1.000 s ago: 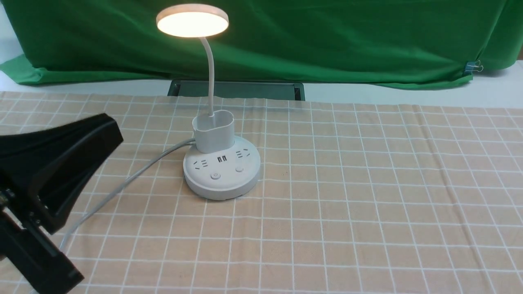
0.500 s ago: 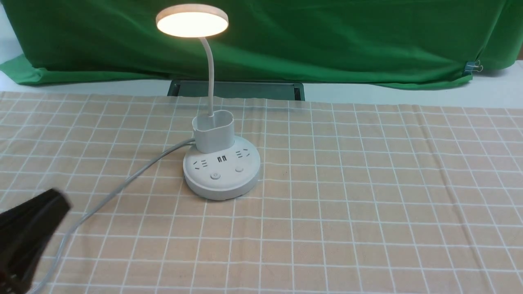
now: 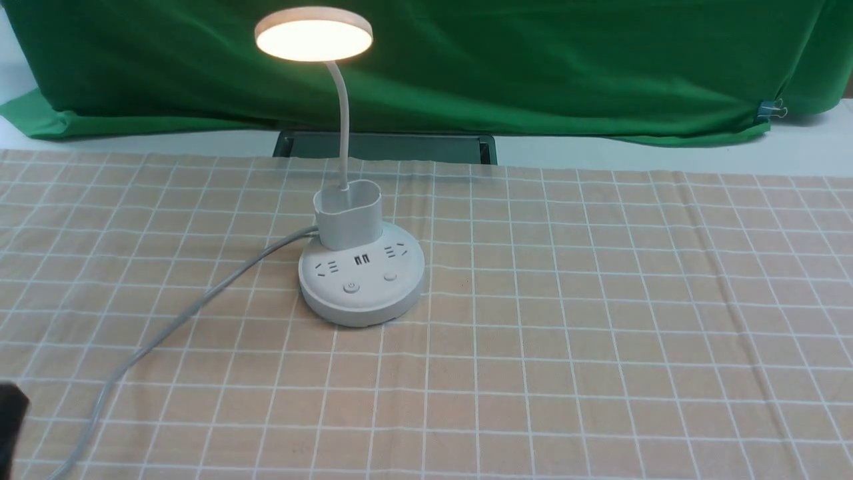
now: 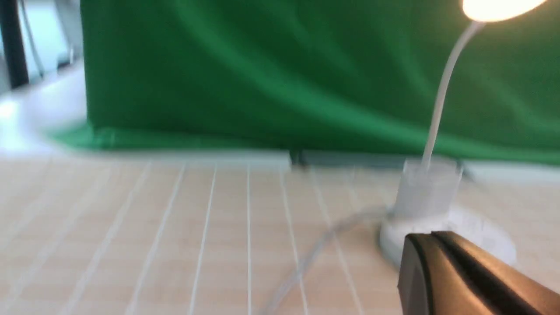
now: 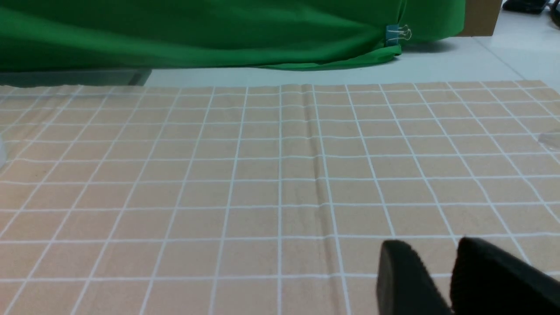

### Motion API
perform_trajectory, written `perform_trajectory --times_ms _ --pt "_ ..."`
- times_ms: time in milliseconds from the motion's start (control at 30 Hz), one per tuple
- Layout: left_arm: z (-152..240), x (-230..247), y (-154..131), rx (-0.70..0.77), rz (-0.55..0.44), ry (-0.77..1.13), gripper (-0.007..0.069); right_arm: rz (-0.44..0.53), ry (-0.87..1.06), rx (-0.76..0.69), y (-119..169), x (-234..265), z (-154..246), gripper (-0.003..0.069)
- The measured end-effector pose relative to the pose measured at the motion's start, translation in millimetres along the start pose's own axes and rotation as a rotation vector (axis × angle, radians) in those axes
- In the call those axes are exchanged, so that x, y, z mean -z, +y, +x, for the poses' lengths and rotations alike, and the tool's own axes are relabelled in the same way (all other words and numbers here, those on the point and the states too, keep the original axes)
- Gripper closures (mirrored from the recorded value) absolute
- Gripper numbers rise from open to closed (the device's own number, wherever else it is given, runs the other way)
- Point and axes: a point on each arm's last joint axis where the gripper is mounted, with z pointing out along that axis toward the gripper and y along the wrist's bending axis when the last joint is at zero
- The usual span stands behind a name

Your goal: Turn on the table lamp on the light coffee tablecloth with your hand.

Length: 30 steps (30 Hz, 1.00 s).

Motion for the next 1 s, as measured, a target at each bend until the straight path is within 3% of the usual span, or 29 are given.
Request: perform_trajectory --times_ms 133,1000 --pt "11.3 0.6 0.8 0.014 -0.009 0.122 0.0624 0.000 -0.001 0.000 0.0 0.1 0.0 0.0421" --pt "11.7 0.8 0.7 -0.021 -0.007 0.126 0.0624 0.000 -0.001 0.000 0.0 0.1 0.0 0.0421"
